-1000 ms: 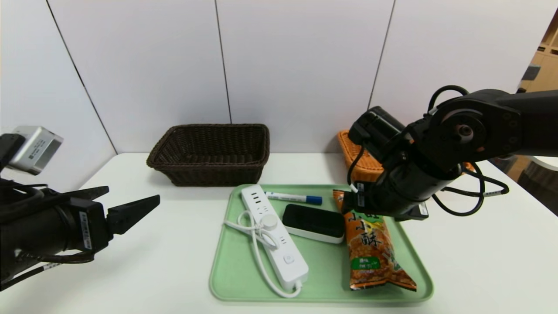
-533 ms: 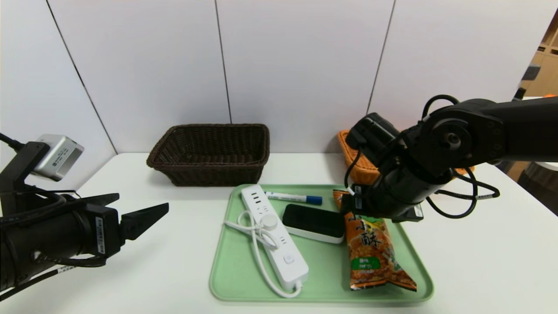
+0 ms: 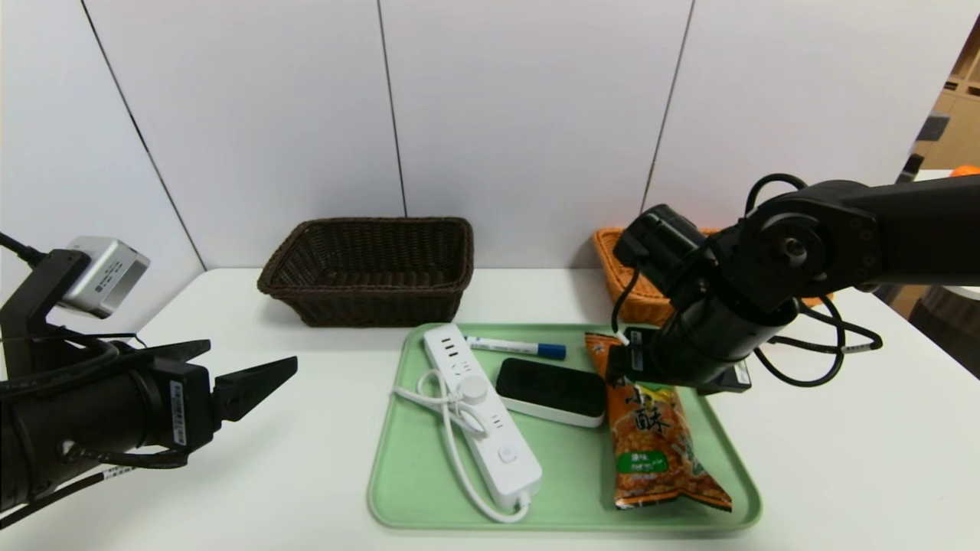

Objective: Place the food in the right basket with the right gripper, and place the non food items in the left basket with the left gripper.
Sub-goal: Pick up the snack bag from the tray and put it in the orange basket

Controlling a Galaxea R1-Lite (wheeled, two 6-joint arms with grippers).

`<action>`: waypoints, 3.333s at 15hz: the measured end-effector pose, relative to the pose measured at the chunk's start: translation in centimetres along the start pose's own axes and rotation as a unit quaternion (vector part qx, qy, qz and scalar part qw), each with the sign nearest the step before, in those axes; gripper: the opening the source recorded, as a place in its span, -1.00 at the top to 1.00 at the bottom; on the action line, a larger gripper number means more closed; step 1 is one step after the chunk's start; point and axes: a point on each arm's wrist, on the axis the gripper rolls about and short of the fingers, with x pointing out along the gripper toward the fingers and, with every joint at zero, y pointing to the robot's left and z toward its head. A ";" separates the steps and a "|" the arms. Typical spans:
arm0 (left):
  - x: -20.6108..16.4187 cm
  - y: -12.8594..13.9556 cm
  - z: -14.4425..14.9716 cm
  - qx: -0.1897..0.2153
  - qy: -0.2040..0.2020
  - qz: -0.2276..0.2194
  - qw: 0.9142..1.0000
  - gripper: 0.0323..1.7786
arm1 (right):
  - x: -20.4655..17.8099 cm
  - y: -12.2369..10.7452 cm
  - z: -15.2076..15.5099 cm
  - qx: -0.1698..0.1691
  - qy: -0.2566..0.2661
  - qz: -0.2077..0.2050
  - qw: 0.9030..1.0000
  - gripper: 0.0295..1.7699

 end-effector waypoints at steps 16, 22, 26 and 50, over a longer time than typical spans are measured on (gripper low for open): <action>0.1 0.0 -0.3 0.000 0.006 0.001 1.000 -0.90 | 1.6 0.0 1.4 -0.017 -0.043 0.019 0.999 -0.93; 0.1 0.0 -0.4 0.000 0.006 0.001 1.000 -0.90 | 2.3 -0.1 1.2 -0.016 -0.035 0.013 0.999 -0.93; 0.1 0.1 -0.4 0.000 0.007 0.001 1.000 -0.90 | 3.0 0.0 1.0 -0.014 -0.033 0.012 0.999 -0.93; 0.2 0.1 -0.6 -0.003 0.012 0.002 1.000 -0.90 | -0.1 0.1 1.0 -0.036 -0.085 0.023 0.995 0.47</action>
